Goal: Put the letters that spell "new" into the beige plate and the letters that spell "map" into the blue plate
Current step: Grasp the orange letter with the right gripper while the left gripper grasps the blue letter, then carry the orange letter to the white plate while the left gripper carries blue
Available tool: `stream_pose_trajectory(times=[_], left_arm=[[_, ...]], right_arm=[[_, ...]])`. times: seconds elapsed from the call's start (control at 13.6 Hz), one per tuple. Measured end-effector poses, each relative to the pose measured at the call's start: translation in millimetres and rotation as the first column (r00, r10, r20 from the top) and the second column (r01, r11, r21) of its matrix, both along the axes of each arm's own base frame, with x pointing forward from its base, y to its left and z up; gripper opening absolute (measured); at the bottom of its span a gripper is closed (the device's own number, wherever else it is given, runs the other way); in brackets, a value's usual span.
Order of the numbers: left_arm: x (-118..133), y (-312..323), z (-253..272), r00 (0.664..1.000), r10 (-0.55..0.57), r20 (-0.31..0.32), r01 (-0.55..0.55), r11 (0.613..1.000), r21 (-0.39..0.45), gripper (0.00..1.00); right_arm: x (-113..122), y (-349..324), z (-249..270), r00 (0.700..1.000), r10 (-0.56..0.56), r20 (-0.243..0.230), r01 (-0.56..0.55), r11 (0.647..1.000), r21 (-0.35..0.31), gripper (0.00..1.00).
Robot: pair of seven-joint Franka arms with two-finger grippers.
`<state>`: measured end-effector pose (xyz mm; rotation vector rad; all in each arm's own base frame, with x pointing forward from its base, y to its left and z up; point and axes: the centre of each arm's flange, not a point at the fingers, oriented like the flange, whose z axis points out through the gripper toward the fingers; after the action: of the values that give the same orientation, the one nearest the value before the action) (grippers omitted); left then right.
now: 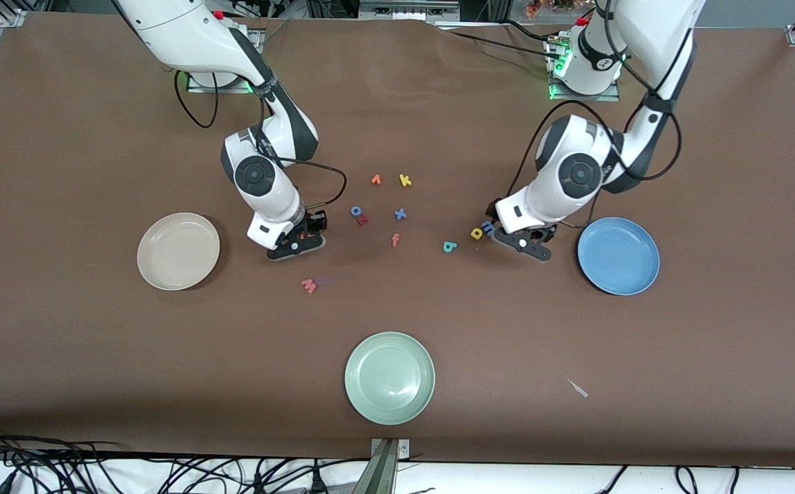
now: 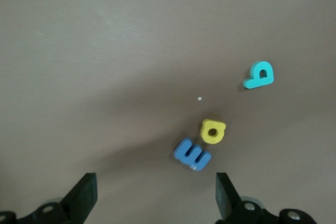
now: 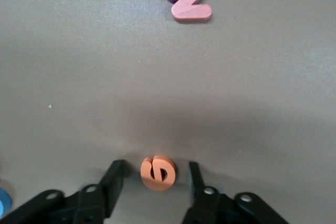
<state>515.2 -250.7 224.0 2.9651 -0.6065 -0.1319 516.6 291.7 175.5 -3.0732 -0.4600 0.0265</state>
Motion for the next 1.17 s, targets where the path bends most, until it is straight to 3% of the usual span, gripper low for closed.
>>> stream_pose_trajectory(times=[0.07,0.22,0.29,0.59,0.73,0.88,1.03,1.17], left_arm=[[-7,-5,-10,1.0,-0.007,0.006,0.007,1.0,0.0,1.0],[-17,-16,-26,1.0,-0.027,0.015,0.027,1.0,-0.002,0.99],[-21,-23,-33,0.999,-0.038,0.016,0.038,0.999,-0.002,0.99],[-32,-39,-50,0.997,-0.07,0.016,0.07,0.998,-0.001,0.98],[-32,-39,-54,0.996,-0.09,0.027,0.089,0.996,0.008,0.96],[-32,-38,-56,0.993,-0.112,0.033,0.112,0.994,0.022,0.81],[-31,-38,-56,0.991,-0.127,0.038,0.126,0.992,0.029,0.76],[-28,-36,-55,0.99,-0.13,0.045,0.129,0.991,0.034,0.55]], right_arm=[[0,0,0,1.0,0.0,0.0,0.0,1.0,0.0,0.55],[1,-1,1,1.0,-0.001,0.002,0.001,1.0,0.0,0.44],[1,-1,1,1.0,-0.001,0.002,0.001,1.0,0.0,0.44],[2,-2,2,1.0,-0.004,0.003,0.004,1.0,0.0,0.28],[2,-2,2,1.0,-0.004,0.003,0.004,1.0,0.0,0.29],[2,-2,2,1.0,-0.004,0.003,0.004,1.0,0.0,0.29],[3,-2,3,1.0,-0.005,0.006,0.005,1.0,0.001,0.29],[10,-9,13,1.0,-0.019,0.004,0.019,1.0,-0.008,0.29]])
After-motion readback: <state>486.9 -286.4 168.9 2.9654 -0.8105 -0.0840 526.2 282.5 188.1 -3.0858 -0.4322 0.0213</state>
